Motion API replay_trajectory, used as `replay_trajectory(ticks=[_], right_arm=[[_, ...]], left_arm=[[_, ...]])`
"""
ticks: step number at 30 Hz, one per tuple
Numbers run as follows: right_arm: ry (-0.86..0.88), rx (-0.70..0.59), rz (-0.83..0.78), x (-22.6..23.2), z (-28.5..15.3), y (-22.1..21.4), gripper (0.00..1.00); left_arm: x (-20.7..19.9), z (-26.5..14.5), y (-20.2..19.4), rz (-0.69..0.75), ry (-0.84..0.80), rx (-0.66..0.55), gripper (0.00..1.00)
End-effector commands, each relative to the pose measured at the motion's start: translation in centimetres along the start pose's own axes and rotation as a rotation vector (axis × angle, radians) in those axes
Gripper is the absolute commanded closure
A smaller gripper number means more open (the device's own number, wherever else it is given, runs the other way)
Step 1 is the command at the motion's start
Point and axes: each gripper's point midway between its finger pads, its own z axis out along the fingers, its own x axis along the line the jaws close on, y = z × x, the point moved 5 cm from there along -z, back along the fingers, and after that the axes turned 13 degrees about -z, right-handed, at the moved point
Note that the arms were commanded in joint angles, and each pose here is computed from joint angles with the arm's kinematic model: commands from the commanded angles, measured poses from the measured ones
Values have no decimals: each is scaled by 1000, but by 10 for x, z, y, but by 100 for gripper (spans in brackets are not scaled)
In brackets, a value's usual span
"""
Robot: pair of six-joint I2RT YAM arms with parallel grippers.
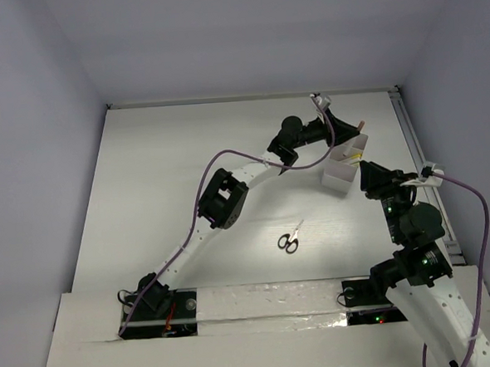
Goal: Sort the stationery into containers
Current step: Place the pen in the storage box.
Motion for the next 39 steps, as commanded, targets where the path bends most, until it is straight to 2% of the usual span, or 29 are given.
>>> replay_trajectory(ticks=[1, 5, 8, 11, 12, 16, 17, 19, 22, 24, 25, 27, 28, 30, 31, 32, 33, 34, 35, 36, 37, 39], right_arm=[[33, -63, -3, 6, 1, 15, 63], [34, -60, -2, 6, 2, 14, 63], [33, -56, -1, 6, 3, 13, 63], [28, -46, -4, 5, 5, 9, 63], [27, -40, -5, 5, 5, 8, 63], [26, -37, -8, 5, 6, 7, 63], [25, -36, -10, 5, 7, 6, 63], [32, -19, -13, 6, 9, 3, 63], [45, 8, -19, 9, 12, 0, 63], [61, 33, -26, 11, 15, -4, 63], [71, 37, -30, 13, 16, -4, 63], [100, 77, -46, 17, 20, -11, 63], [111, 97, -52, 18, 21, -13, 63], [172, 151, -66, 27, 26, -20, 63], [193, 177, -71, 30, 27, -23, 63], [210, 197, -80, 33, 30, -25, 63], [272, 245, -79, 42, 32, -31, 64], [291, 277, -81, 44, 34, -35, 64], [313, 306, -83, 47, 35, -40, 64], [373, 335, -76, 55, 34, -41, 64], [386, 397, -72, 55, 35, -54, 63], [454, 465, -43, 62, 30, -65, 63]], left_arm=[[-10, 0, 11, 52, -56, -39, 100], [-14, -2, 14, 63, -57, -40, 95], [-15, -4, 14, 70, -45, -40, 76], [-18, -7, 24, 85, -37, -55, 62], [-16, -10, 20, 75, -29, -47, 51], [-27, -16, 24, 81, -32, -58, 34], [-36, -18, 40, 104, -43, -79, 31], [-39, -22, 40, 116, -29, -76, 19], [-69, -24, 68, 177, -35, -103, 1], [-77, -31, 82, 206, -13, -125, 1], [-76, -37, 77, 212, 13, -112, 1], [-94, -45, 103, 245, 42, -154, 1], [-91, -53, 96, 234, 80, -143, 1], [-113, -66, 122, 270, 120, -202, 1], [-103, -83, 110, 249, 177, -187, 1], [-128, -89, 128, 281, 171, -235, 1], [-129, -99, 131, 280, 224, -269, 1], [-122, -114, 114, 258, 279, -245, 1], [-140, -123, 126, 274, 292, -279, 1], [-140, -134, 127, 262, 346, -308, 1], [-132, -151, 106, 230, 401, -277, 1], [-149, -169, 108, 203, 433, -309, 1]])
